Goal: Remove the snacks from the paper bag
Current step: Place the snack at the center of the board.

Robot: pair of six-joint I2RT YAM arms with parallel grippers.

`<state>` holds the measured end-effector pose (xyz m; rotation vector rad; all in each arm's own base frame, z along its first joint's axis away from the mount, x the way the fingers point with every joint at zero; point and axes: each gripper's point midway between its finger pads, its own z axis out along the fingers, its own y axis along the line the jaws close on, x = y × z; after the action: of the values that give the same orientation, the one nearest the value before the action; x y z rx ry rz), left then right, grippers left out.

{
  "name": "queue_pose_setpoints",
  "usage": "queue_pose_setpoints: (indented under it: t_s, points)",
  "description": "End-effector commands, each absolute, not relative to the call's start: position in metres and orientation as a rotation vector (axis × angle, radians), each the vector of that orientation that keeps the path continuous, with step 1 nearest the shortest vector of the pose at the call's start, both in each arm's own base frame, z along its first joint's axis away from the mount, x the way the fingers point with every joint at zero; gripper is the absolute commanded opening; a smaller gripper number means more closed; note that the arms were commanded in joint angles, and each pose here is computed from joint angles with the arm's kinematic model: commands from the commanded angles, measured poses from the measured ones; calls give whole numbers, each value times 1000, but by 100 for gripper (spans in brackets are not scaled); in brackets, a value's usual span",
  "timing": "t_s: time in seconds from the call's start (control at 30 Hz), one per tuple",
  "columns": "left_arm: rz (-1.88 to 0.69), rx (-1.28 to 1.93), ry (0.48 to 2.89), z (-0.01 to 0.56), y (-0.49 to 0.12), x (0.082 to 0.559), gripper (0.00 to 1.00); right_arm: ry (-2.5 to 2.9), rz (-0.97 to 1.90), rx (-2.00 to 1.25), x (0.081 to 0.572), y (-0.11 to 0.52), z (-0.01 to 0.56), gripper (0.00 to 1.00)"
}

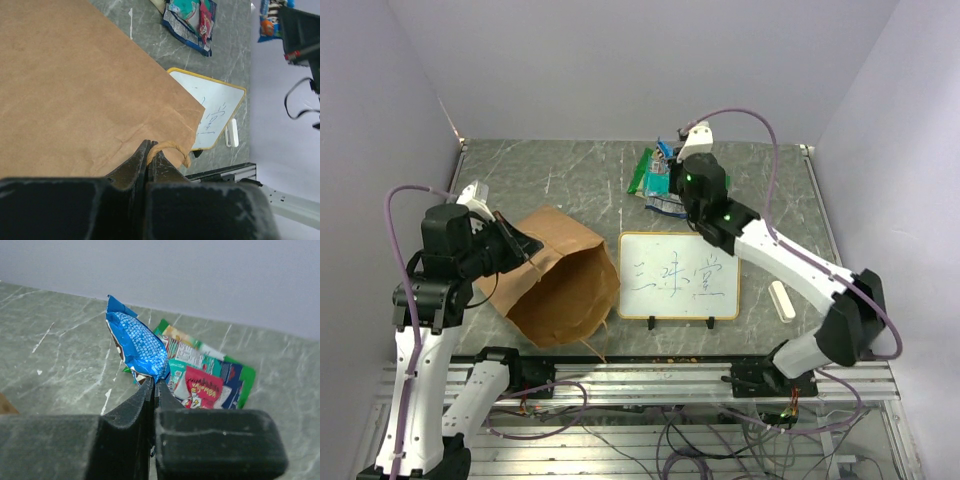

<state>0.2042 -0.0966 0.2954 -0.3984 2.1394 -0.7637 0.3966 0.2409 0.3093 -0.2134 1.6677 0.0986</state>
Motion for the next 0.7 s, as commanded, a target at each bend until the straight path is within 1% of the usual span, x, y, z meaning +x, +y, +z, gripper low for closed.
queue_pose_setpoints:
  t_s: [0.0,0.17,0.3,0.5,0.67]
  points:
    - [-772,-376,2095,309,-96,202,7,1854,249,148,428,224,275,0]
    - [-769,-352,2133,309,-98,203,7,1914,379,328,454,207,248,0]
    - [-756,-361,2108,312,-95,203,7,1949,481,468,478,195,223,0]
    - [-734,-346,2120,315,-93,205,7,1966,664,552,501,215,198,0]
    - [-716,-346,2116,316,-91,204,7,1939,756,607,518,225,182,0]
